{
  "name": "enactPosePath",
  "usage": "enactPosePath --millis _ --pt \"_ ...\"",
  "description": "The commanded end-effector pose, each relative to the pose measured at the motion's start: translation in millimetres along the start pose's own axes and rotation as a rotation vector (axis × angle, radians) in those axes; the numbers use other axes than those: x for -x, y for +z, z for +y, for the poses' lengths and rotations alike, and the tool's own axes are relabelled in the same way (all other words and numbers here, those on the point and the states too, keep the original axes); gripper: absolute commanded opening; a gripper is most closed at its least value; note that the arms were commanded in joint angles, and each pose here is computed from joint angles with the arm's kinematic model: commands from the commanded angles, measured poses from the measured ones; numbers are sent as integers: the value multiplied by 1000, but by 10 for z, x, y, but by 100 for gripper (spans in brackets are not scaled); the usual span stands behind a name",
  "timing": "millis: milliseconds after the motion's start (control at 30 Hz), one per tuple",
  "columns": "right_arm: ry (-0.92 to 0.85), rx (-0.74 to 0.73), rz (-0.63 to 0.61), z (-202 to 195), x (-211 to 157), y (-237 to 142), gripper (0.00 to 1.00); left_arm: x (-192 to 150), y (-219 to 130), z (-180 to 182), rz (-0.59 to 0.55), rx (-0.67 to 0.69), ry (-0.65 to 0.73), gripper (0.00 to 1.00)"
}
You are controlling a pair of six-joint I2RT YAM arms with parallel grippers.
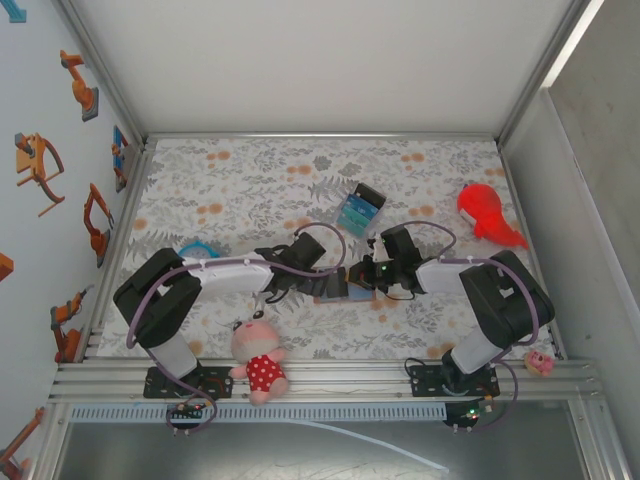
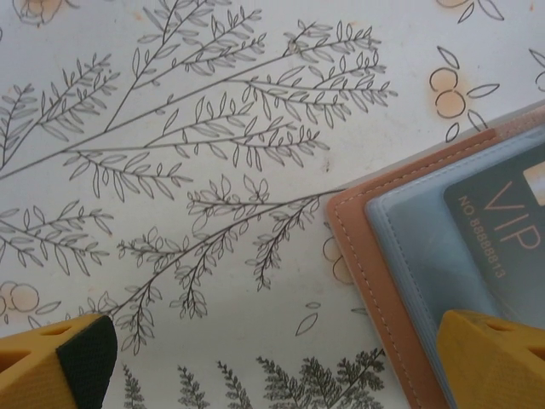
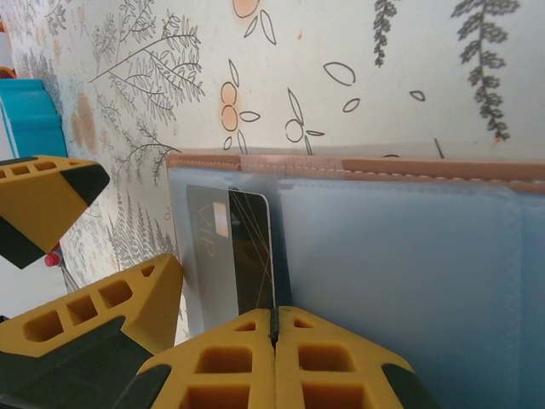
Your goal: Take the credit cards out of the card holder
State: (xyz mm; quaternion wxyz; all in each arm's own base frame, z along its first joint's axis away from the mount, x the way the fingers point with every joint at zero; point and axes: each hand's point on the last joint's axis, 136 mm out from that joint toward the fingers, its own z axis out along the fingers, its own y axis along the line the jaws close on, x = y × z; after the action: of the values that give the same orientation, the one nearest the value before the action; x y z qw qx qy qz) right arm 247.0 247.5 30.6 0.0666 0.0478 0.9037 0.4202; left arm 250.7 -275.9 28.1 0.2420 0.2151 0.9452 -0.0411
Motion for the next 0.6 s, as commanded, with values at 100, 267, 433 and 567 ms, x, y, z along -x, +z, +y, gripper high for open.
enactPosePath --millis 100,267,433,567 --pt "-21 -10 -32 50 76 -59 0 122 -36 -17 -6 28 63 97" --pt "-16 -25 -42 12 67 -78 0 213 -149 -44 -37 10 59 98" --pt "-15 -33 -53 1 63 -104 0 271 -195 -64 -57 -1 55 99" --pt "-12 -45 -59 -19 57 -123 0 289 -133 -129 -53 -13 60 99"
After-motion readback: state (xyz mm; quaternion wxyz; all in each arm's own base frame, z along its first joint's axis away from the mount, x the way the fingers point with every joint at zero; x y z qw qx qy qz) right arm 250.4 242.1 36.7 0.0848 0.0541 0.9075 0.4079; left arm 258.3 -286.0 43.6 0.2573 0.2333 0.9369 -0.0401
